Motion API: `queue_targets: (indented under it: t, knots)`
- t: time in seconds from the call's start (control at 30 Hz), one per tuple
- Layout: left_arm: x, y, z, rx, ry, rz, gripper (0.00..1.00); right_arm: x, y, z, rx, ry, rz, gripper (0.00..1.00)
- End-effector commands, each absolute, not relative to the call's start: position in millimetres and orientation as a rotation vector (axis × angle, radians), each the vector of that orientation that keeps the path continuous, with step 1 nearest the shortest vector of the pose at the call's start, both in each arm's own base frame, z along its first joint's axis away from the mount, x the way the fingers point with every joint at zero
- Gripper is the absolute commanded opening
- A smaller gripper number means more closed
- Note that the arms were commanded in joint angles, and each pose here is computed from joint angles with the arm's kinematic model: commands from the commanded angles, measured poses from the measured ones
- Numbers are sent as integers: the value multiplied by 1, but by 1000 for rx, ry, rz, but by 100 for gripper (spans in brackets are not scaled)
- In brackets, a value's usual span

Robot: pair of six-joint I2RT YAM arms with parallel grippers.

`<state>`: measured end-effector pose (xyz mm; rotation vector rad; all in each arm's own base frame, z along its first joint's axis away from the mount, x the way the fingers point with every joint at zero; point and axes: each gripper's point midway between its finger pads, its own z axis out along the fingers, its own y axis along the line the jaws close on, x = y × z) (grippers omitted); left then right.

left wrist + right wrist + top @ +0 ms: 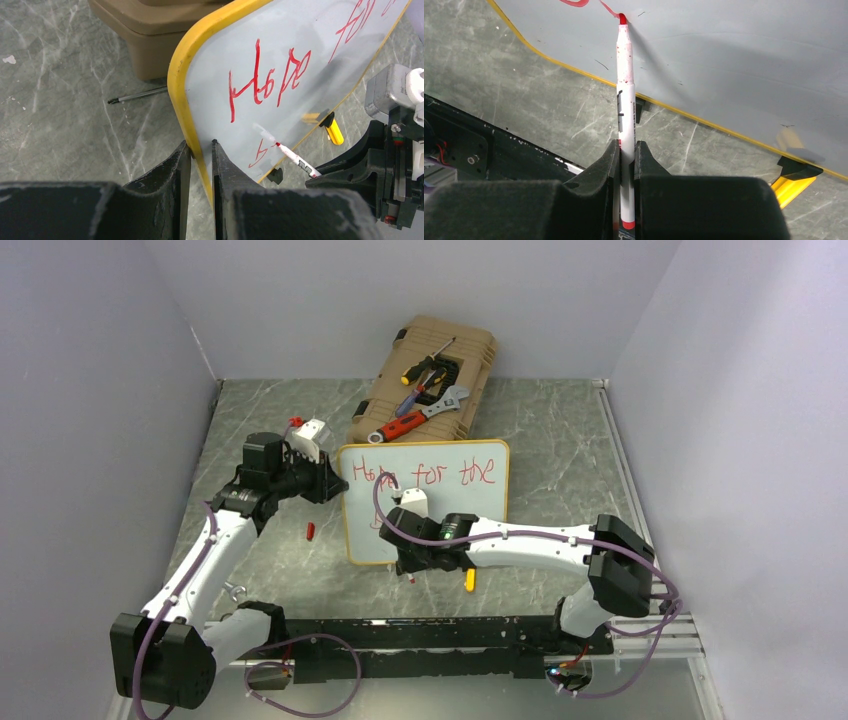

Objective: Write a sentence on the whiteboard

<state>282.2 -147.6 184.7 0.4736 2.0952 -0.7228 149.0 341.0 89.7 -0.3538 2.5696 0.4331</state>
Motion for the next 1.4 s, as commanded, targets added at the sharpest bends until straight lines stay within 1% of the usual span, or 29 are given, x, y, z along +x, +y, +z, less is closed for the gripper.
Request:
queue_targets:
  t: [0.0,0.27,0.8,1.13,1.37]
  knots:
    - [274,-160,197,545,2053,-773,0,173,342,116,-298,2479,429,0]
    - [274,-160,197,545,2054,-775,0,175,346,118,-315,2469,434,0]
    - [273,-161,197,547,2054,-787,0,156,349,94,-349,2563,472,0]
    - [272,-163,199,553,2047,-788,0,146,349,88,-367,2590,449,0]
    - [272,-163,199,555,2047,-789,0,146,336,88,-312,2596,389,0]
